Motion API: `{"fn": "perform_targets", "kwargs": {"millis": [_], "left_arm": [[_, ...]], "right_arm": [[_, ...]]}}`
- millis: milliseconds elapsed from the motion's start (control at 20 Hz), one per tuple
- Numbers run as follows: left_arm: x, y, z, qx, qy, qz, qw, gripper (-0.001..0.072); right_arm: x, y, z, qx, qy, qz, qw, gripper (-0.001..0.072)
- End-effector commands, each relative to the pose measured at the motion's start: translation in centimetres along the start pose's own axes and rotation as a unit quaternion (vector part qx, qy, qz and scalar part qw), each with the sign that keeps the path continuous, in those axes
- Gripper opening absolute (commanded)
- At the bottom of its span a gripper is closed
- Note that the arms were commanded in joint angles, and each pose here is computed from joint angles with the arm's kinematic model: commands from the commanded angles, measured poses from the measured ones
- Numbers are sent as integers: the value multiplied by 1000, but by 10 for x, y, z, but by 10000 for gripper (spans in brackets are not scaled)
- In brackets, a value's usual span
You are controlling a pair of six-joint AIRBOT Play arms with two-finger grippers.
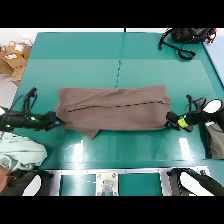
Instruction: Fold the shirts.
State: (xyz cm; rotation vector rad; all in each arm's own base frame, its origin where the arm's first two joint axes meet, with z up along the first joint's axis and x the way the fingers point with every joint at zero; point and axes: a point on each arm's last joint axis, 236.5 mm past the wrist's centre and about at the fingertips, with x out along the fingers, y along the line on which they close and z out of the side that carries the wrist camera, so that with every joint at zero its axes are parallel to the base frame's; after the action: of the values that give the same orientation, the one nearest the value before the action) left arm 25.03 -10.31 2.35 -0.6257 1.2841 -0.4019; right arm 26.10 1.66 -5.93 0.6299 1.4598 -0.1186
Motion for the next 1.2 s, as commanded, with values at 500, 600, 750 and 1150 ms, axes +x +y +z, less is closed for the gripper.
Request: {"fn": "perform_targets", "kwargs": {"millis": [500, 600, 750, 1150], "left_arm": [[43, 0, 155, 6, -81, -36, 996, 21], [73, -4, 177, 20, -70, -33, 997, 21], [94, 4, 215, 11, -83, -21, 996, 21], [64, 11, 280, -6, -176, -10, 984, 573]], "right_arm": [[5, 105, 152, -40, -81, 66, 994, 16], [18, 111, 172, -31, -82, 74, 993, 16], [39, 113, 196, -14, -80, 75, 994, 17], [5, 107, 241, -47, -98, 81, 991, 438]]}}
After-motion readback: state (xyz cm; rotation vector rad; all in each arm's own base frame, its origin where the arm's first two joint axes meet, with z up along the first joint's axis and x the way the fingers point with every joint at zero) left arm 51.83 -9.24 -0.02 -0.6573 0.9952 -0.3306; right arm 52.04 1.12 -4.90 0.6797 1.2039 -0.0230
